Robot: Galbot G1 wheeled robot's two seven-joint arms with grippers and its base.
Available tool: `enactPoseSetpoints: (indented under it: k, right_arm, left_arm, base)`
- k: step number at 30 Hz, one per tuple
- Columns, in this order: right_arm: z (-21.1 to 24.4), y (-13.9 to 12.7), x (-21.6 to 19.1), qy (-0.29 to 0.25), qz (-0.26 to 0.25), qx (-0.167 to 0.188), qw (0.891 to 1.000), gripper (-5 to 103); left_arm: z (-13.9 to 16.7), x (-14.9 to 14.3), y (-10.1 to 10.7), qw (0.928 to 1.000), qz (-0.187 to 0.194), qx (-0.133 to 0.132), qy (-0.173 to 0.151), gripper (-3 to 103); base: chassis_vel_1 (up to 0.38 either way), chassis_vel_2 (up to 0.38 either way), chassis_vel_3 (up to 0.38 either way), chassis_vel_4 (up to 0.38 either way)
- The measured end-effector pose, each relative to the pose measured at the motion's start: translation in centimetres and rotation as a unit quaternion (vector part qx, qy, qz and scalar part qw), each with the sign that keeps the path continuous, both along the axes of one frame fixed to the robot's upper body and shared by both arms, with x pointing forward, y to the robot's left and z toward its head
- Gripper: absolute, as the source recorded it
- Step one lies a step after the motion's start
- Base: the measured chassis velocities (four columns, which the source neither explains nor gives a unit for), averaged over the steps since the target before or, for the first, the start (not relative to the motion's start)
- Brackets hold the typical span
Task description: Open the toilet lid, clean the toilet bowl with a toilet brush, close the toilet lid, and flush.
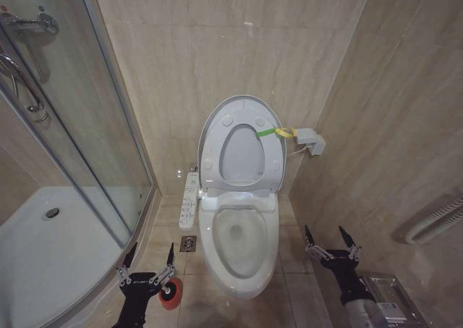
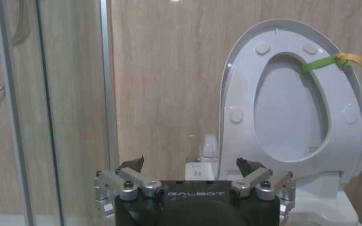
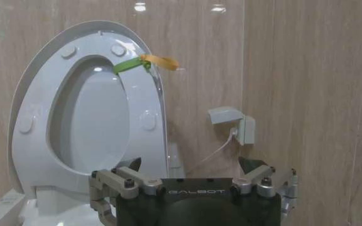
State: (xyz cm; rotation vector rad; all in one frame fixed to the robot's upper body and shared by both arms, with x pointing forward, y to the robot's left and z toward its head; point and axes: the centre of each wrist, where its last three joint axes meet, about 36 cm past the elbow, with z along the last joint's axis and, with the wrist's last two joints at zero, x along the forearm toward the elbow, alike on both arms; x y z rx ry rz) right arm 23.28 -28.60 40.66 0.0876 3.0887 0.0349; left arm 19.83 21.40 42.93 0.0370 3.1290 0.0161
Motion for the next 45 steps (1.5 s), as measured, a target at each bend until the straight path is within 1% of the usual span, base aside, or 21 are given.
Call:
enactPoseSetpoints:
  k: [8, 18, 21, 25, 45]
  right_arm:
    - [0.0, 0.0, 0.0, 0.000, 0.000, 0.000, 1.000, 100]
    - [0.0, 0.0, 0.0, 0.000, 0.000, 0.000, 1.000, 100]
    - [0.0, 0.0, 0.0, 0.000, 0.000, 0.000, 1.000, 100]
    - [0.0, 0.0, 0.0, 0.000, 0.000, 0.000, 1.000, 100]
    - [0.0, 0.0, 0.0, 0.000, 0.000, 0.000, 1.000, 100]
  left_arm:
    - [0.4, 0.5, 1.3, 0.9998, 0.016, 0.009, -0.010, 99]
    - [0.1, 1.1, 1.8, 0.9995, 0.028, 0.007, -0.014, 98]
    - [-0.1, 1.3, 1.7, 0.9995, 0.029, 0.003, -0.015, 98]
    - [0.4, 1.4, 1.1, 0.9993, 0.037, -0.006, -0.008, 96]
    - [0.5, 1.4, 1.1, 0.9993, 0.037, -0.007, -0.007, 98]
  base:
    - [0.000, 0.000, 0.000, 0.000]
    - [0.000, 0.000, 0.000, 0.000]
    - [0.000, 0.000, 0.000, 0.000]
    - [0.000, 0.000, 0.000, 0.000]
    - [0.000, 0.000, 0.000, 0.000]
